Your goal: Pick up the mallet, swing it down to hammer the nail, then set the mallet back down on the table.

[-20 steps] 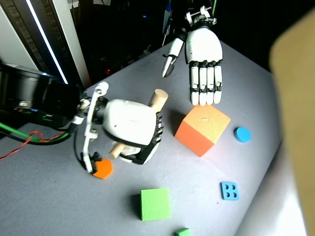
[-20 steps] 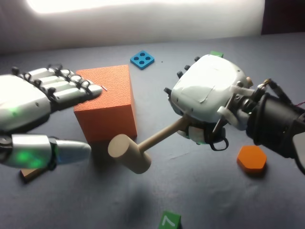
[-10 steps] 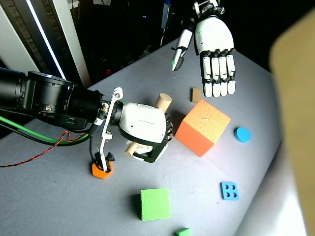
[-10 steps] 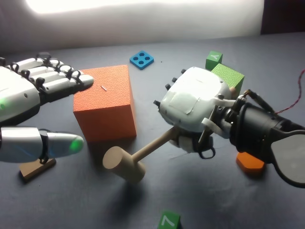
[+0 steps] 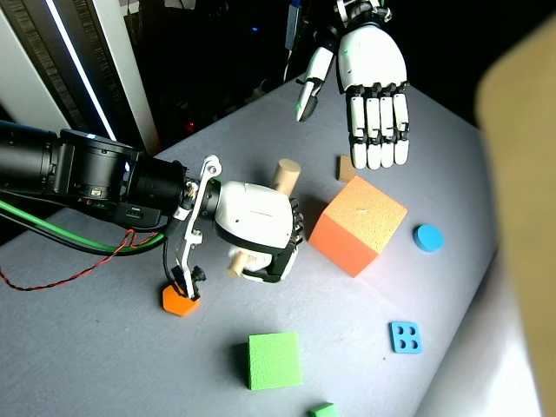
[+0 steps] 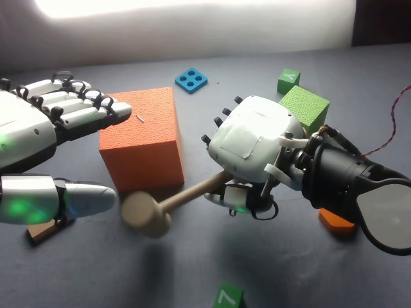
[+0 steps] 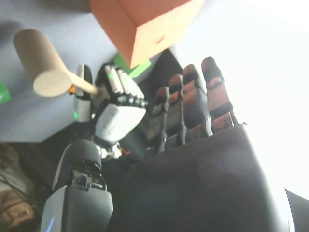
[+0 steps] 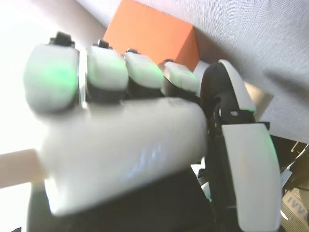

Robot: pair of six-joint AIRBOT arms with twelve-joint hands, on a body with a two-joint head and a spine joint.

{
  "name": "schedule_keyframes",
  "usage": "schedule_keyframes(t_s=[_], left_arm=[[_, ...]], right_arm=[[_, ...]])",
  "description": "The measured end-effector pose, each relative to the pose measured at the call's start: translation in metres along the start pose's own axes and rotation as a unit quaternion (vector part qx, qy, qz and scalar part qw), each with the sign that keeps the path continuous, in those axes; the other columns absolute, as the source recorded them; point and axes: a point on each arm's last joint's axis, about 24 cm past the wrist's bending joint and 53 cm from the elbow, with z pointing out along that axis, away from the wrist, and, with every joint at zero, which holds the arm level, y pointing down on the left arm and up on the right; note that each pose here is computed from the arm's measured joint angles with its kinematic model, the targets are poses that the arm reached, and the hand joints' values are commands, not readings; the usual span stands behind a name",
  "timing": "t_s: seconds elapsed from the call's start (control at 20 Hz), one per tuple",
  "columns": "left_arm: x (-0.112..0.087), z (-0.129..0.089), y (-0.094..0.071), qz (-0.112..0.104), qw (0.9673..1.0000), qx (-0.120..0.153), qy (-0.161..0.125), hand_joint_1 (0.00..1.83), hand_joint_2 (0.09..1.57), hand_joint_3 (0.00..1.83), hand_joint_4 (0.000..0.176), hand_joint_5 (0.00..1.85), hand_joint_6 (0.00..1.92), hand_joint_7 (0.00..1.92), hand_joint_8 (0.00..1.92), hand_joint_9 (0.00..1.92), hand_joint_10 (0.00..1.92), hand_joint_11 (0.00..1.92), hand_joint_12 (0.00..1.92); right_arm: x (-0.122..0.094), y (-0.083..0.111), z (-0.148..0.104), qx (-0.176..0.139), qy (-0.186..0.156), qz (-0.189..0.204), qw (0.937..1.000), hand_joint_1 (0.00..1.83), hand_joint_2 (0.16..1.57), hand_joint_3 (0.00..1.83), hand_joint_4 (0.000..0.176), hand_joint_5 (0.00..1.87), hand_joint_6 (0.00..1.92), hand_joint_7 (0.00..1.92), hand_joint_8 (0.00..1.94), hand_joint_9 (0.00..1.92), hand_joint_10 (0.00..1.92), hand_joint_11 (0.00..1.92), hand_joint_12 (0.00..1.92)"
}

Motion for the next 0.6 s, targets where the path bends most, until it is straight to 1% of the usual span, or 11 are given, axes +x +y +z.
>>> schedule_keyframes(t_s=[0.05,0.1,0.15,0.25,0.3,0.35,0.4,0.5,0.6], left_arm=[[0.001,0.0,-0.002,-0.002,1.0,0.001,0.0,0.0,1.21,0.0,0.0,0.04,0.0,0.11,0.0,0.11,0.0,0.0,0.25],[0.001,0.0,-0.002,-0.002,1.0,0.001,0.001,0.0,1.21,0.0,0.0,0.06,0.01,0.12,0.01,0.13,0.01,0.0,0.28],[0.001,0.0,-0.002,-0.001,1.0,0.001,0.001,0.0,1.21,0.0,0.0,0.06,0.0,0.12,0.01,0.13,0.01,0.0,0.29],[0.002,-0.001,-0.005,0.0,1.0,0.003,0.002,0.0,1.21,0.0,0.0,0.05,0.0,0.11,0.0,0.12,0.0,0.0,0.27],[0.003,-0.001,-0.005,0.0,1.0,0.003,0.002,0.0,1.21,0.0,0.0,0.06,0.0,0.12,0.0,0.13,0.0,0.0,0.3],[0.003,-0.001,-0.006,0.0,1.0,0.004,0.003,0.0,1.2,0.0,0.0,0.06,0.0,0.11,0.0,0.12,0.0,0.0,0.26],[0.003,-0.001,-0.006,-0.001,1.0,0.004,0.003,0.0,1.2,0.0,0.0,0.07,0.0,0.12,0.0,0.12,0.0,0.0,0.27],[0.003,-0.001,-0.006,-0.001,1.0,0.004,0.002,0.0,1.2,0.0,0.0,0.06,0.0,0.12,0.0,0.12,0.0,0.0,0.26],[0.005,-0.001,-0.01,-0.006,1.0,0.006,0.003,0.0,1.2,0.0,0.0,0.07,0.0,0.13,0.0,0.13,0.0,0.0,0.28]], right_arm=[[0.0,0.0,0.0,0.0,0.0,0.0,1.0,0.3,1.27,0.0,0.0,0.92,0.95,1.12,0.93,1.15,0.92,0.99,0.99],[0.0,0.0,0.0,0.0,0.0,-0.001,1.0,0.29,1.27,0.0,0.0,0.93,0.84,1.13,0.85,1.15,0.84,0.97,0.97],[0.0,0.0,0.0,0.0,0.0,-0.002,1.0,0.3,1.26,0.0,0.0,0.91,0.81,1.13,0.81,1.15,0.79,0.95,0.95],[-0.001,-0.002,-0.001,0.002,-0.001,-0.002,1.0,0.27,1.26,0.0,0.0,0.98,0.6,1.16,0.61,1.14,0.62,0.89,0.94],[-0.001,-0.003,-0.001,0.002,-0.001,-0.003,1.0,0.28,1.25,0.0,0.0,1.01,0.52,1.17,0.53,1.14,0.55,0.87,0.95],[-0.002,-0.005,-0.001,0.003,-0.001,-0.003,1.0,0.28,1.24,0.0,0.0,1.02,0.42,1.16,0.45,1.13,0.48,0.84,0.96],[-0.002,-0.006,-0.002,0.004,-0.002,-0.003,1.0,0.25,1.24,0.0,0.0,1.01,0.33,1.15,0.33,1.11,0.39,0.78,0.99],[-0.001,-0.009,-0.003,0.007,-0.001,-0.004,1.0,0.27,1.22,0.0,0.0,1.01,0.2,1.17,0.15,1.13,0.25,0.75,1.02],[0.001,-0.012,-0.005,0.01,0.002,-0.007,0.9999,0.27,1.2,0.0,0.0,0.98,0.09,1.13,0.05,1.08,0.16,0.67,1.06]])
